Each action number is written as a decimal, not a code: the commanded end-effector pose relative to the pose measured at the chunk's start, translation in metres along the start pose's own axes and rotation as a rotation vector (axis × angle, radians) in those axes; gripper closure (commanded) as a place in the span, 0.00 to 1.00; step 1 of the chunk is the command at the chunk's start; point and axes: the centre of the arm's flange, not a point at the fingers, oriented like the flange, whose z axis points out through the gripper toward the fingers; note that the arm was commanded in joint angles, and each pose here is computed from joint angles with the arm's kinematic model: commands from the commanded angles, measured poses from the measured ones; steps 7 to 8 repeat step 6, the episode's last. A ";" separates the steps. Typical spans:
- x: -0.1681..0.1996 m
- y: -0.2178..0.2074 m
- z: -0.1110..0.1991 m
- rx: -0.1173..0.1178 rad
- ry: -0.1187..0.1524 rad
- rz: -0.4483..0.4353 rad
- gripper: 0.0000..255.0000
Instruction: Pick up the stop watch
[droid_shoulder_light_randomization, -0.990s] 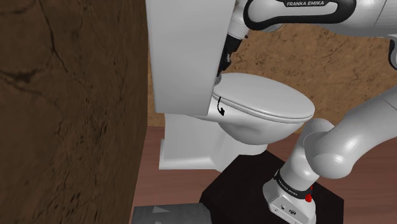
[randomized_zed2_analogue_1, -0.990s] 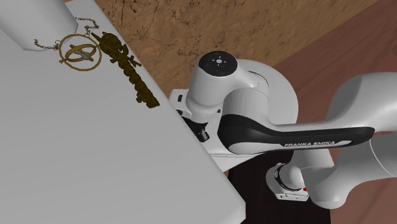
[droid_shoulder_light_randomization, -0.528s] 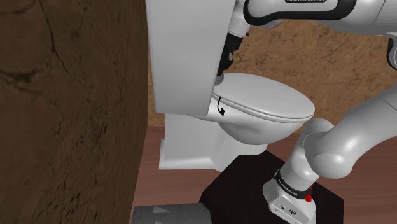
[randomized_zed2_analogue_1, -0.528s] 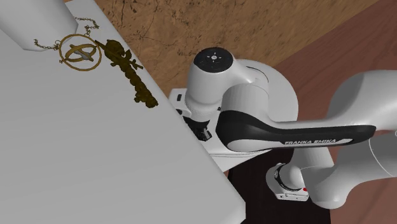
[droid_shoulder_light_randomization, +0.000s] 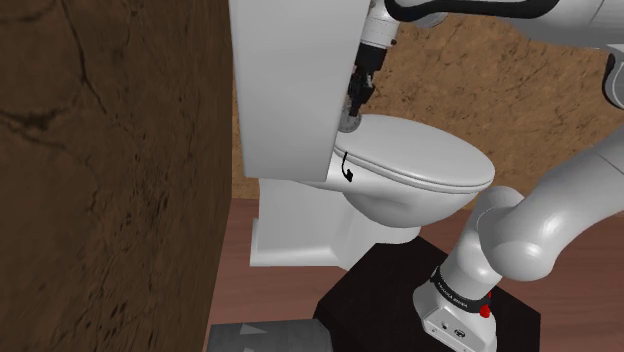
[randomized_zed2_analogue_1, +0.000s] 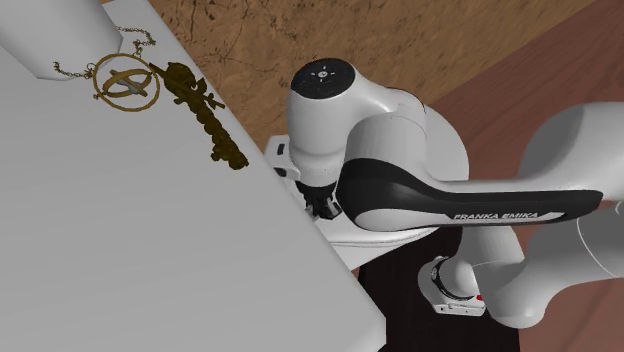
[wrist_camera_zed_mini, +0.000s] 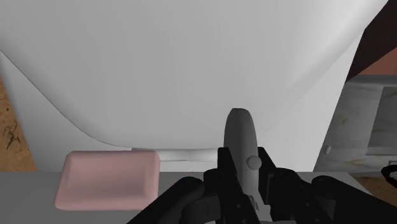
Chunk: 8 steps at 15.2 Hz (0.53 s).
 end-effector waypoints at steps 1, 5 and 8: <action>0.012 0.004 -0.026 -0.080 0.074 -0.014 1.00; 0.013 0.003 -0.043 -0.080 0.074 -0.014 1.00; 0.013 0.003 -0.043 -0.080 0.074 -0.014 1.00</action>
